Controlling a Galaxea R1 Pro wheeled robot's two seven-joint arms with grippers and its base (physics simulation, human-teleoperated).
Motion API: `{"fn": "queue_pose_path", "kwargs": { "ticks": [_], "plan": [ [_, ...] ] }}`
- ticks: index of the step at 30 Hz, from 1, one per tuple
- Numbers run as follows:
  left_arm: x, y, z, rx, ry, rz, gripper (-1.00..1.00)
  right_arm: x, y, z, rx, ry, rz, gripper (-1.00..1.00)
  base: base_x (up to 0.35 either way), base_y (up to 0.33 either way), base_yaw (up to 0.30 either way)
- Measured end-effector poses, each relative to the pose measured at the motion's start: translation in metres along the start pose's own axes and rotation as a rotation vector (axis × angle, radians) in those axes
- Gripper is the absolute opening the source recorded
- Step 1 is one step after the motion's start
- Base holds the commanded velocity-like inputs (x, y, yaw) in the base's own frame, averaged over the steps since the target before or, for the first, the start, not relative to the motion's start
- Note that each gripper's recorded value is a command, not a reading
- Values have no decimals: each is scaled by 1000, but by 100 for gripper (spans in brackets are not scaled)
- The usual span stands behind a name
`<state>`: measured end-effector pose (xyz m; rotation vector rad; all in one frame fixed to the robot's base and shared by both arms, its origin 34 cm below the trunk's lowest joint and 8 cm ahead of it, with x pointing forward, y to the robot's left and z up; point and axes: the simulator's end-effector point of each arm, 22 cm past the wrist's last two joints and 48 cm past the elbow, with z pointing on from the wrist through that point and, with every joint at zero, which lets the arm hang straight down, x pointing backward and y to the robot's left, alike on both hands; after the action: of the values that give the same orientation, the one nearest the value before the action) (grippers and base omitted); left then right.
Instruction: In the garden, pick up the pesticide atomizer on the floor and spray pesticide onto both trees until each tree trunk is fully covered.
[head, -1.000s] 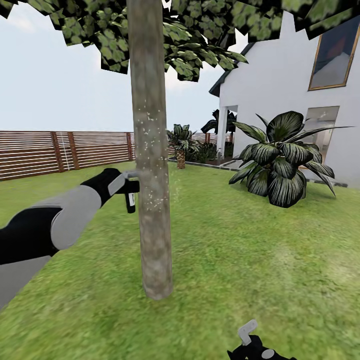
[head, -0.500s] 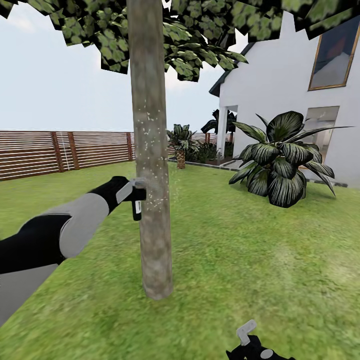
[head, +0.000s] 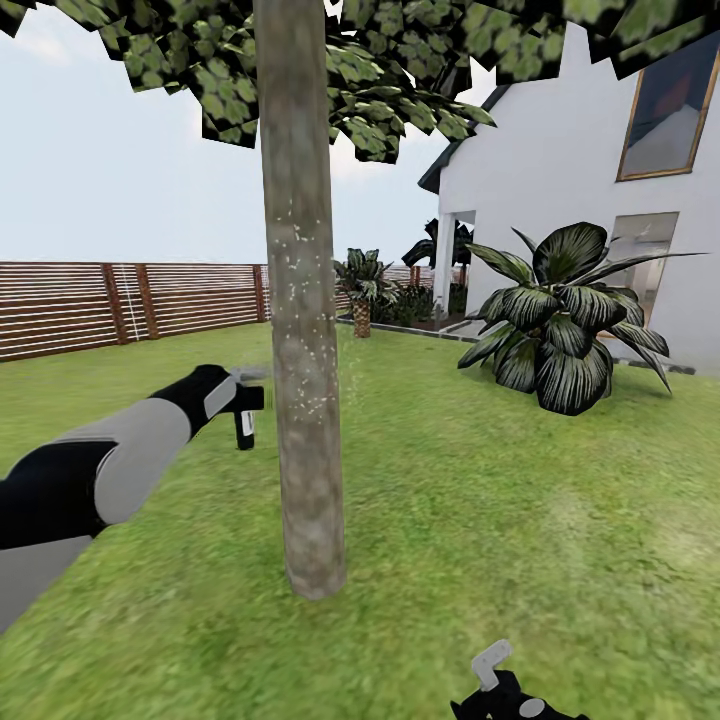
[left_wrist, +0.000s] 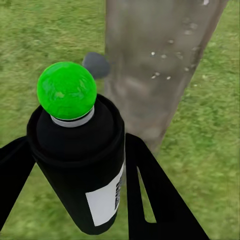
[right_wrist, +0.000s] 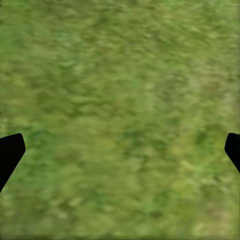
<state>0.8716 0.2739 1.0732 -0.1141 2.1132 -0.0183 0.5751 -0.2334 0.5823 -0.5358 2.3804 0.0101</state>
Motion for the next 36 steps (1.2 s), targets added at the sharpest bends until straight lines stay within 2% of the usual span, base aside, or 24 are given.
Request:
{"fn": "queue_pose_path", "kwargs": {
  "ticks": [1,12,19,31,36],
  "plan": [
    [-1,8,0,-11,-2,1,-100,0,0,0,0,0,0,100,0,0,0],
    [-8,23,-2,-29,-17,-6,-100,1,-1,0,2,4,-1,100,0,0,0],
    [-36,22,-11,-25,-80,-9,-100,1,-1,0,2,4,-1,100,0,0,0],
    [-31,19,-8,-19,-80,-15,-100,2,-2,0,3,6,-1,100,0,0,0],
    [-30,13,-2,-13,-134,-16,-100,2,-3,0,4,5,-5,100,0,0,0]
  ]
}}
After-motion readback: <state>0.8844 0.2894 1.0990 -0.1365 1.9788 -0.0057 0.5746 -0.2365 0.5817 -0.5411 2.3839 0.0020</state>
